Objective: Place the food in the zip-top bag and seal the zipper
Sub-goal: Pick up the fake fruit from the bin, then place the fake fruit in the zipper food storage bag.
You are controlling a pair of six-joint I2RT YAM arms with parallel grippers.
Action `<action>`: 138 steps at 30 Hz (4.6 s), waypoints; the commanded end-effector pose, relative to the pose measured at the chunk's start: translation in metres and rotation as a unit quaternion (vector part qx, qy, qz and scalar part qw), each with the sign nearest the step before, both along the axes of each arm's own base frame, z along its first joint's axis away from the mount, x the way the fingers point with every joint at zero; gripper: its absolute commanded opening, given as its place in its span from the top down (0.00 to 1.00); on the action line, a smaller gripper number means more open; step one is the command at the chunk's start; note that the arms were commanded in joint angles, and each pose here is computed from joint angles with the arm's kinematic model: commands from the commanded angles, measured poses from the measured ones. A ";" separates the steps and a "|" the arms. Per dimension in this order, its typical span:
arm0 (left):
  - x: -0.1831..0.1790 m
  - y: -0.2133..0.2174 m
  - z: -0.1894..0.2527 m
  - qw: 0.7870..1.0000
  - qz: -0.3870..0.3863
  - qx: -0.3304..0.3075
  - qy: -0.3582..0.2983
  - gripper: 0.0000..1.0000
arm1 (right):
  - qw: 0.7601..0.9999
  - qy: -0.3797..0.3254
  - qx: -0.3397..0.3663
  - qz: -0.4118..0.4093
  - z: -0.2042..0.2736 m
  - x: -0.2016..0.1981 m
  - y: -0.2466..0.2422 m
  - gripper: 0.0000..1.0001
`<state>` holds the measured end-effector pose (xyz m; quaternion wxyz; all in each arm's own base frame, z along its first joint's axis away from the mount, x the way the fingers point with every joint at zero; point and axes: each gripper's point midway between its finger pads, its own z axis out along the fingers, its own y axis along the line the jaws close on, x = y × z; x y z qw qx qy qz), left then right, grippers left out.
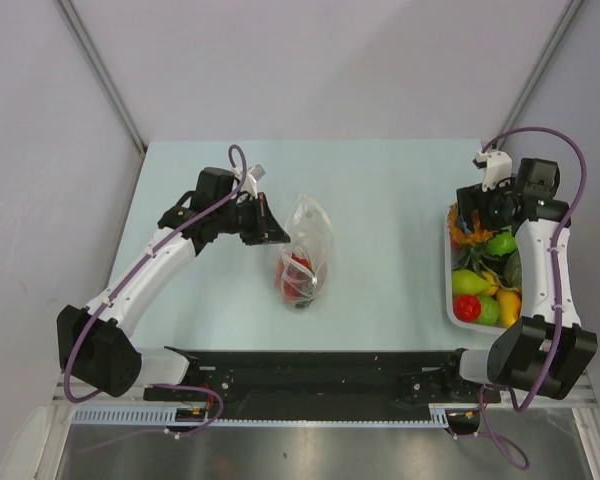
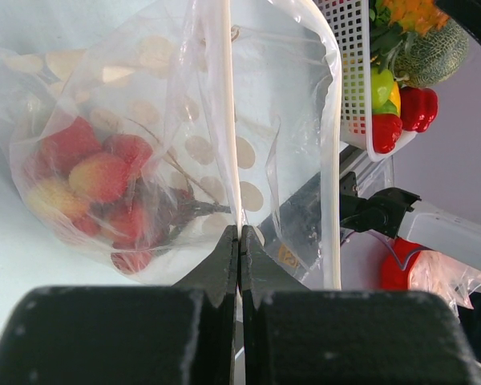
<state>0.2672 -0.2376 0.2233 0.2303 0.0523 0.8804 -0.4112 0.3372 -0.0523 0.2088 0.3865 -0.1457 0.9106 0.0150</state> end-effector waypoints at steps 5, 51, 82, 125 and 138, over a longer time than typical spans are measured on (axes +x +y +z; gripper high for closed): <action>-0.001 -0.004 -0.001 1.000 -0.008 -0.006 -0.004 1.00 | 0.999 -0.034 0.025 -0.007 0.036 -0.010 0.007 0.73; -0.001 -0.010 0.007 0.999 -0.008 -0.033 0.008 1.00 | 0.868 -0.203 0.352 0.286 0.224 -0.024 0.319 1.00; -0.008 -0.007 0.025 0.995 0.038 -0.095 0.016 1.00 | 0.908 -0.153 0.337 0.194 0.118 -0.023 0.354 1.00; 0.001 0.006 0.051 0.992 0.050 -0.059 -0.095 1.00 | 0.862 0.179 0.259 0.397 -0.002 -0.131 0.366 1.00; -0.006 0.005 0.050 0.992 0.032 -0.051 -0.112 1.00 | 0.866 0.228 0.300 0.330 0.021 -0.083 0.387 0.37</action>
